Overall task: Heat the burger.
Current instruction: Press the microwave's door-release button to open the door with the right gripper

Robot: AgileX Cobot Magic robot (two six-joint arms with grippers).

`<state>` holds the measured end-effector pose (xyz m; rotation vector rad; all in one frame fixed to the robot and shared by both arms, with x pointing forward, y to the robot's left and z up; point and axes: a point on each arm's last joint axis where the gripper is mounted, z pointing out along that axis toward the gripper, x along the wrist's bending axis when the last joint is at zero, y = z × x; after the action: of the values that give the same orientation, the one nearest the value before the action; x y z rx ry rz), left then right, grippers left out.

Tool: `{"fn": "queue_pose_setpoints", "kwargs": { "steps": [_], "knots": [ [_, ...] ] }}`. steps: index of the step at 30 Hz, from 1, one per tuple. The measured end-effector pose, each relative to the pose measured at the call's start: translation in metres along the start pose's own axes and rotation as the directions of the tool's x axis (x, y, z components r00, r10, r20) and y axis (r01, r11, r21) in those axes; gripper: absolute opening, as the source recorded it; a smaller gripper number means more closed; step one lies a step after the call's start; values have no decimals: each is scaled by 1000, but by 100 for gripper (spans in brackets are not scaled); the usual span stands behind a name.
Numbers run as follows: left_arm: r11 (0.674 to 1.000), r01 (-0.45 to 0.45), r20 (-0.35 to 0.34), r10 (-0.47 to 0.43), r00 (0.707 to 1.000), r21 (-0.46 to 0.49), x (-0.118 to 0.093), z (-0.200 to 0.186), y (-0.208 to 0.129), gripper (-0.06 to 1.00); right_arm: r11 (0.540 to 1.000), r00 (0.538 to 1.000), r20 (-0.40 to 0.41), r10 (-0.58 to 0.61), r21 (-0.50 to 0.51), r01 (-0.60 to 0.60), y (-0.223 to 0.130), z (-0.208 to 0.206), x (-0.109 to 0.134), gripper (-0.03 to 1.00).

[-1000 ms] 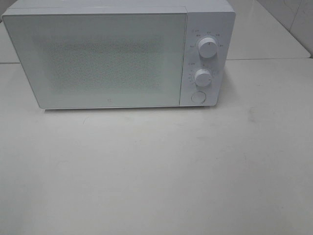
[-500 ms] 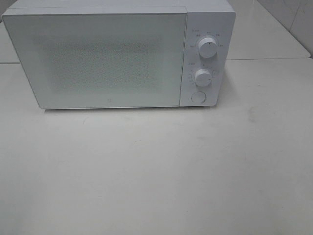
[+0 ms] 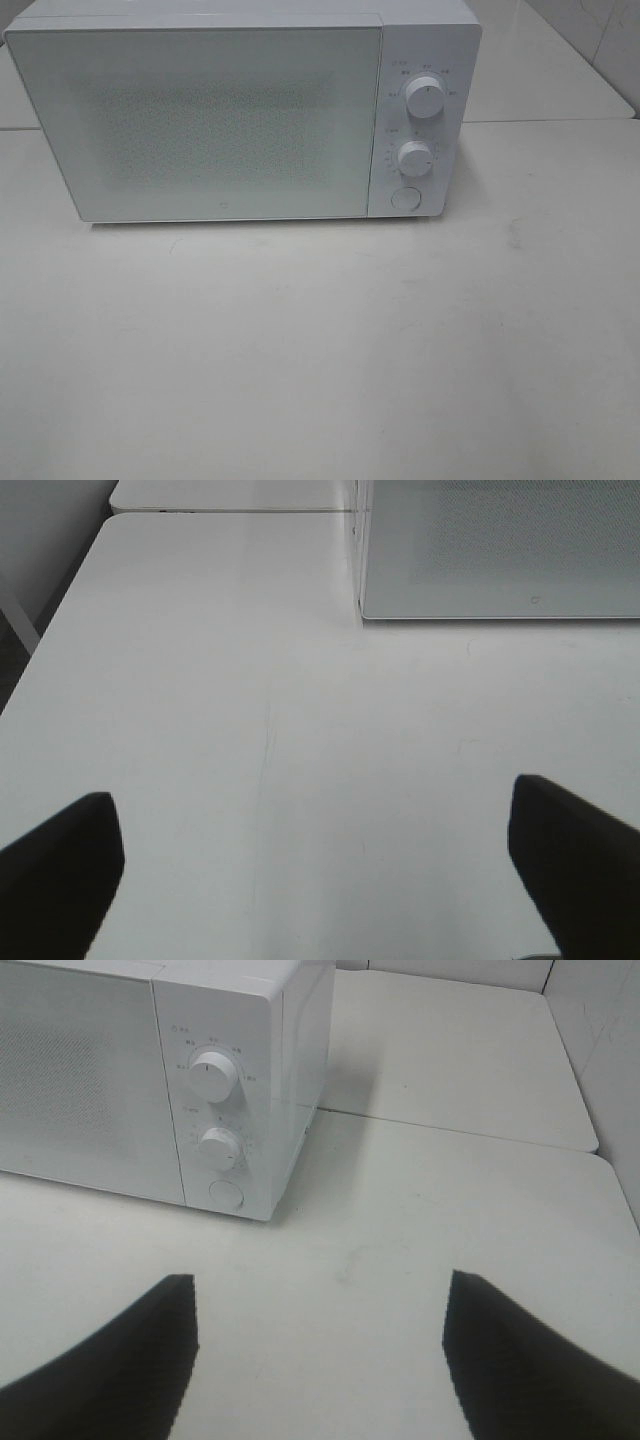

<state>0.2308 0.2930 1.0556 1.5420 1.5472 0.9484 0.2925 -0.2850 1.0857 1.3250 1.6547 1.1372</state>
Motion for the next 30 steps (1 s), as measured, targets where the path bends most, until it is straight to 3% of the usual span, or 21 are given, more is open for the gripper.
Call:
{"fn": "queue_pose_setpoints", "kwargs": {
  "steps": [16, 23, 30],
  "knots": [
    [1000, 0, 0, 0, 1000, 0, 0, 0, 0, 97, 997, 997, 39, 62, -55, -59, 31, 89, -10, 70],
    [1000, 0, 0, 0, 1000, 0, 0, 0, 0, 97, 998, 997, 51, 65, -26, -64, 28, 121, -13, 70],
    [1000, 0, 0, 0, 1000, 0, 0, 0, 0, 97, 990, 995, 76, 66, -132, -56, 14, 145, -17, 70]
  ]
}}
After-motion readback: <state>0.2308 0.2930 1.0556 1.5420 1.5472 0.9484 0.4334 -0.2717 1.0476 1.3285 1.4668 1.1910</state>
